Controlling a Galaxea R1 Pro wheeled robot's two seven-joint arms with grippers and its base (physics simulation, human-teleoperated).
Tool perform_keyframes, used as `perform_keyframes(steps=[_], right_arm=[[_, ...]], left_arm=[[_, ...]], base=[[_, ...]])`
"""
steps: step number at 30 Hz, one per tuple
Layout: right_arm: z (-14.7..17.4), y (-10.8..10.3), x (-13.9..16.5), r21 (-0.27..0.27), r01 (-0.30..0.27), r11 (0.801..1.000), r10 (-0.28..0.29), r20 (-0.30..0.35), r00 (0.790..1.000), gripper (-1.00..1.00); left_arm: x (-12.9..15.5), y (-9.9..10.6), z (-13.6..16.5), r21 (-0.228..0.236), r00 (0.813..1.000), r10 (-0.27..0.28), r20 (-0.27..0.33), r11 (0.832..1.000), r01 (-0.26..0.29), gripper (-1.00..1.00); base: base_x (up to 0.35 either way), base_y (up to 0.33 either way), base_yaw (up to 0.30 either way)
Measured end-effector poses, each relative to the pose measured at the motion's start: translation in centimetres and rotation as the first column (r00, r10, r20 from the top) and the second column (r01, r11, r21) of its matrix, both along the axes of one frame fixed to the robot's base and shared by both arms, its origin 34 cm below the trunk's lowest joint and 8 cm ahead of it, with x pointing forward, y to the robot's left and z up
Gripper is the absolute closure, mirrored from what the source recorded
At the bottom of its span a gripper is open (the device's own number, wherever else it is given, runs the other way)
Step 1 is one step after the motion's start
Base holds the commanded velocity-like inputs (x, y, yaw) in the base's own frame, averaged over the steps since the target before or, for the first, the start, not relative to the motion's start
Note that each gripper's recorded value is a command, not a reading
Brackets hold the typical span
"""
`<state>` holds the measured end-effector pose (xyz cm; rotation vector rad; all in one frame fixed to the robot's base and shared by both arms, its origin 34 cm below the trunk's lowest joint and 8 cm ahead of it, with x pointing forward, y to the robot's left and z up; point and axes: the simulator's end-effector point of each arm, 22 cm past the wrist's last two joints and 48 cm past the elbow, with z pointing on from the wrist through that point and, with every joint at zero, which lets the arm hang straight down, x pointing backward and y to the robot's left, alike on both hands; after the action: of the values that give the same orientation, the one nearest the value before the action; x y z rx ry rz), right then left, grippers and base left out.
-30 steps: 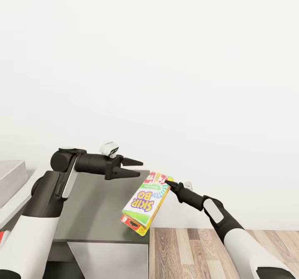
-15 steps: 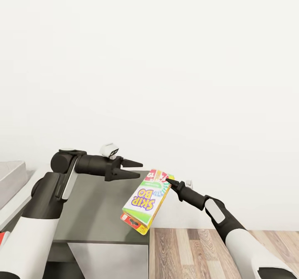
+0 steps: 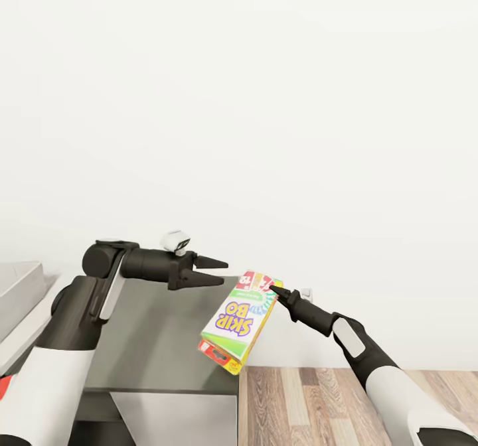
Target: Put all the toys in the child's room - the three board games (two on the bed and one on the table), the two jigsaw puzzles on the table, and the tennis ball on the table - inside the toy box on the table in the child's room.
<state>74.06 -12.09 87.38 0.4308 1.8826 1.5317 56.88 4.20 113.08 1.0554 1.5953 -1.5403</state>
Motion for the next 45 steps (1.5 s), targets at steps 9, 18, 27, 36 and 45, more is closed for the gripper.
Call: perform_keyframes(steps=[9, 18, 27, 36, 45], right_arm=[[1.1, -1.7, 0.2, -0.023, 0.017, 1.000, -0.017, 0.000, 1.000, 1.00], [2.5, -2.0, 0.2, -0.027, 0.020, 0.999, -0.020, 0.002, 1.000, 1.00], [3.7, -2.2, 0.2, -0.034, 0.025, 0.999, -0.025, 0.002, 1.000, 1.00], [4.5, -7.5, 0.5, -0.090, 0.072, 0.993, -0.072, 0.005, 0.997, 1.00], [7.2, -7.1, 0.3, -0.045, 0.056, 0.997, -0.054, 0.044, 0.998, 1.00]], left_arm=[[1.1, 0.5, -2.6, 0.003, 0.989, 0.021, -0.149, 1.000, -0.021, -1.00], [1.3, 2.5, -3.7, 0.022, 0.975, 0.065, -0.211, 0.998, -0.062, -1.00], [2.3, 4.9, -2.2, 0.024, 0.972, 0.117, -0.205, 0.993, -0.114, -1.00], [2.2, 4.9, -0.9, 0.023, 0.972, 0.117, -0.205, 0.993, -0.114, -1.00], [2.1, 5.0, 0.2, 0.027, 0.971, 0.119, -0.205, 0.993, -0.116, -1.00]], base=[[0.000, 0.000, 0.000], [-0.109, 0.000, 0.000], [-0.011, 0.000, 0.000], [0.000, 0.000, 0.000], [0.000, 0.000, 0.000]])
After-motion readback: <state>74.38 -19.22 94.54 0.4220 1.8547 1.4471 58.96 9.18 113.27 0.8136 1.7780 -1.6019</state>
